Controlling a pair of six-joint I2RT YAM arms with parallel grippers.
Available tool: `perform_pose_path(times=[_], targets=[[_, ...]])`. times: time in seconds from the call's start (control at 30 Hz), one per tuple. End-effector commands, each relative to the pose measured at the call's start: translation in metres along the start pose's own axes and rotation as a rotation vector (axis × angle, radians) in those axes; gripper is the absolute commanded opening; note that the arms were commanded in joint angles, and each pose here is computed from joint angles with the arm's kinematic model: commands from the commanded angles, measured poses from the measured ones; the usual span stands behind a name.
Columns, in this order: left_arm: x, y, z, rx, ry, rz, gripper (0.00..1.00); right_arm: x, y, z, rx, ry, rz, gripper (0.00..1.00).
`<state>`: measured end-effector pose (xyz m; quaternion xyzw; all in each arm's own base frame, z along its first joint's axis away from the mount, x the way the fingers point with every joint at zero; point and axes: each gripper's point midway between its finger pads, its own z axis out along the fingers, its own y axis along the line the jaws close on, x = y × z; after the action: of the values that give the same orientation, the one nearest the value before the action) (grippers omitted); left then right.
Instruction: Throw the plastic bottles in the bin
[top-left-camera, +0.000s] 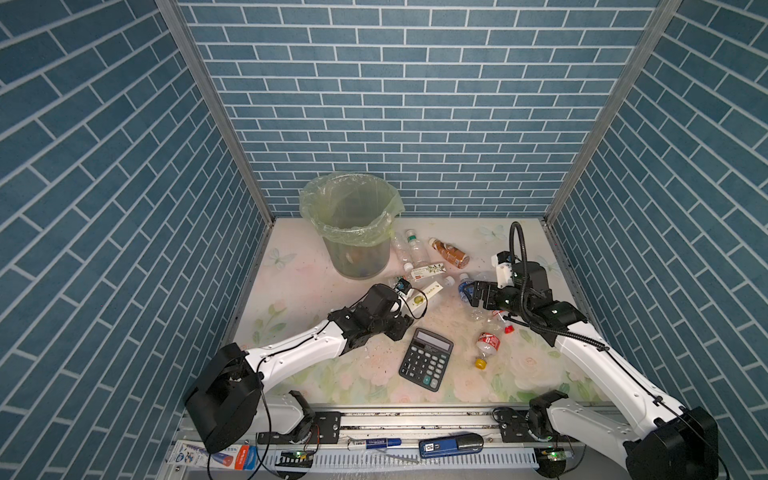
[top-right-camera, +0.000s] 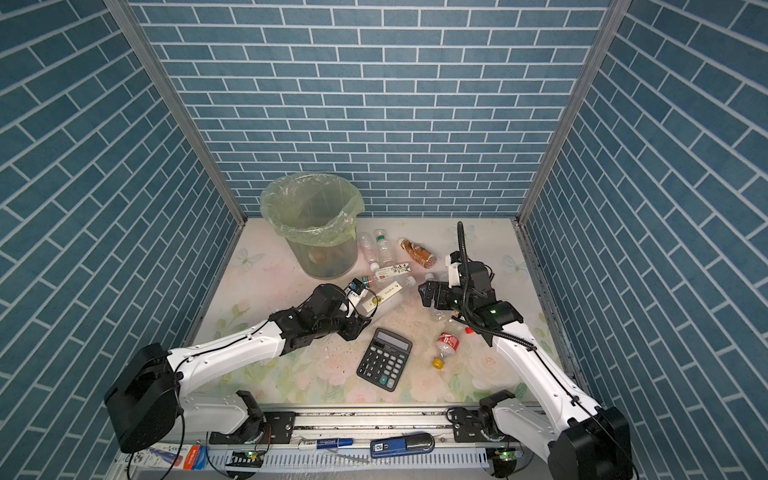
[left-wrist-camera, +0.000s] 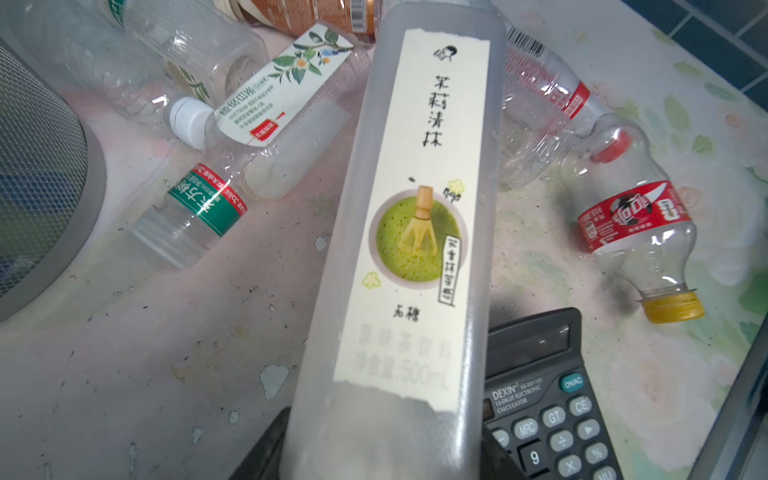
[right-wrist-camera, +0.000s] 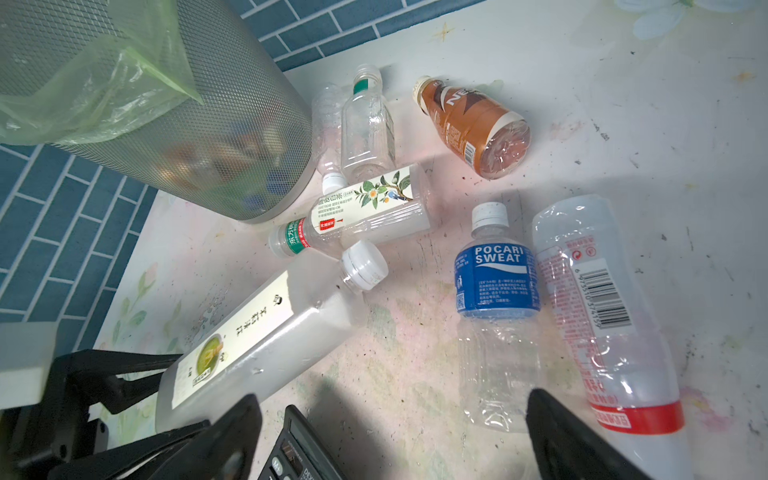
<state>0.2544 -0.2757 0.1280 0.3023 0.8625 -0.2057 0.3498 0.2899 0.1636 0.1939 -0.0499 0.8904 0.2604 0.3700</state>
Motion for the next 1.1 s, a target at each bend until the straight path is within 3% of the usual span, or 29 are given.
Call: perform_pose_path(times=[0.0,0.5,0.8,1.07], targets=[[-0.024,-0.007,-0.013,0.032,-0.059,-0.015,0.49,-0.02,0.016,-0.012,-0.06,-0.07,-0.001,0.99],[-0.072,-0.011,-0.045,0.035,-0.194,-0.032,0.47,-0.051,0.041,-0.029,-0.145,-0.146,-0.023,0.99],[-0.144,0.006,-0.087,-0.002,-0.363,-0.071,0.49,-0.114,0.082,-0.056,-0.253,-0.278,-0.036,0.99],[-0.23,0.024,-0.157,-0.067,-0.584,-0.041,0.49,-0.175,0.123,-0.075,-0.37,-0.38,-0.061,0.99]])
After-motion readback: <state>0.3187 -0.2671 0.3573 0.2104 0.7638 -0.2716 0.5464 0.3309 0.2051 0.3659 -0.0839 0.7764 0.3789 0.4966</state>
